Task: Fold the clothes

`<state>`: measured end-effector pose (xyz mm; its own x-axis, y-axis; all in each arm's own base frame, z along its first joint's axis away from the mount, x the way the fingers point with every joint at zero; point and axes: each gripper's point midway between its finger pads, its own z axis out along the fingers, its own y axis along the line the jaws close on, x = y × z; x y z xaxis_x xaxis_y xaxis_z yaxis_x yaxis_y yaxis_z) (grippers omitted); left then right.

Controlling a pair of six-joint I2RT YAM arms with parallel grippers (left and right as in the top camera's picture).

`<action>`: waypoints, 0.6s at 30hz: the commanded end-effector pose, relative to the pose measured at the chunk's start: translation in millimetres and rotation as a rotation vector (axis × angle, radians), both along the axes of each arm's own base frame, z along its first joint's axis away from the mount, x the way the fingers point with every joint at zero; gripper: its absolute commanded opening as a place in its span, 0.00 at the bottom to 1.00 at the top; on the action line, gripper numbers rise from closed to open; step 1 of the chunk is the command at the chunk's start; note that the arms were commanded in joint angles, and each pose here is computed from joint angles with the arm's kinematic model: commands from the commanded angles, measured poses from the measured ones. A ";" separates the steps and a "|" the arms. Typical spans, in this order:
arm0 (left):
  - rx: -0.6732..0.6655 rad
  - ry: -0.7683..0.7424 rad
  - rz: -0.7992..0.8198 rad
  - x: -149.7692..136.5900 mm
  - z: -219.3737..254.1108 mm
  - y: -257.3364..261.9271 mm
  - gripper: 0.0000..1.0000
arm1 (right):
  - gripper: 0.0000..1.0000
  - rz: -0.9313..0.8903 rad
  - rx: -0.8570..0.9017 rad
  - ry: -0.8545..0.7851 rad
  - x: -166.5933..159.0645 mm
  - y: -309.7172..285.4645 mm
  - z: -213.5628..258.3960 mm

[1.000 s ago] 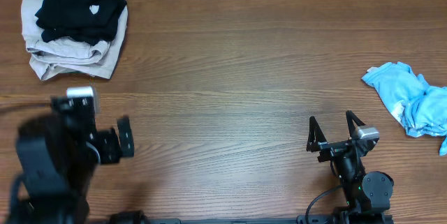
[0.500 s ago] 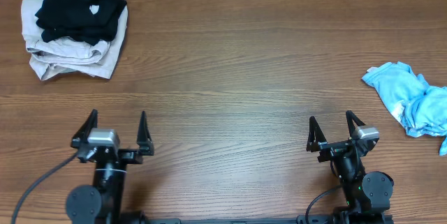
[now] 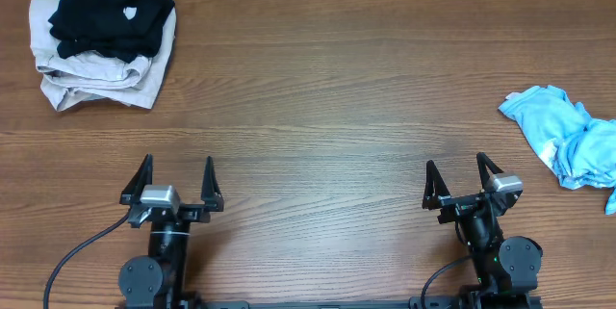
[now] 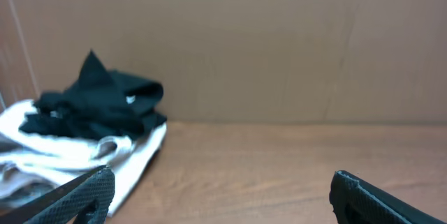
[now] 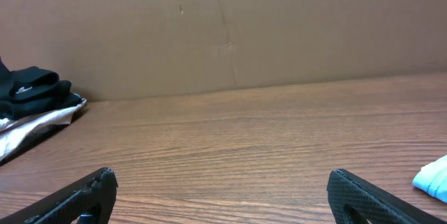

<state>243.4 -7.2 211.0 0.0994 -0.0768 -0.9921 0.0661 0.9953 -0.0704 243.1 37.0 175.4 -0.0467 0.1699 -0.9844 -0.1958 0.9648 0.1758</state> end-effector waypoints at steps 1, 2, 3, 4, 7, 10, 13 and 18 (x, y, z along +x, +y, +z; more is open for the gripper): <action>-0.039 0.051 0.006 2.8 -22.6 0.8 1.00 | 1.00 -0.009 0.007 -0.003 0.3 -1.7 -1.8; -0.041 0.084 0.005 3.1 -30.8 0.5 1.00 | 1.00 -0.010 0.007 -0.003 0.3 -1.8 -1.8; -0.042 0.120 0.006 3.2 -39.6 0.4 1.00 | 1.00 -0.010 0.006 -0.003 0.3 -1.8 -1.8; -0.043 0.149 0.006 3.0 -46.7 0.4 1.00 | 1.00 -0.009 0.007 -0.003 0.3 -1.7 -1.8; -0.045 0.180 0.013 2.6 -54.2 1.4 1.00 | 1.00 -0.009 0.006 -0.003 0.3 -1.7 -1.8; -0.045 0.177 0.013 2.6 -53.4 1.5 1.00 | 1.00 -0.010 0.006 -0.003 0.3 -1.8 -1.8; -0.045 0.178 0.013 2.7 -53.7 1.4 1.00 | 1.00 -0.009 0.007 -0.003 0.3 -1.7 -1.8; -0.045 0.178 0.013 2.7 -53.7 1.4 1.00 | 1.00 -0.010 0.006 -0.003 0.3 -1.8 -1.8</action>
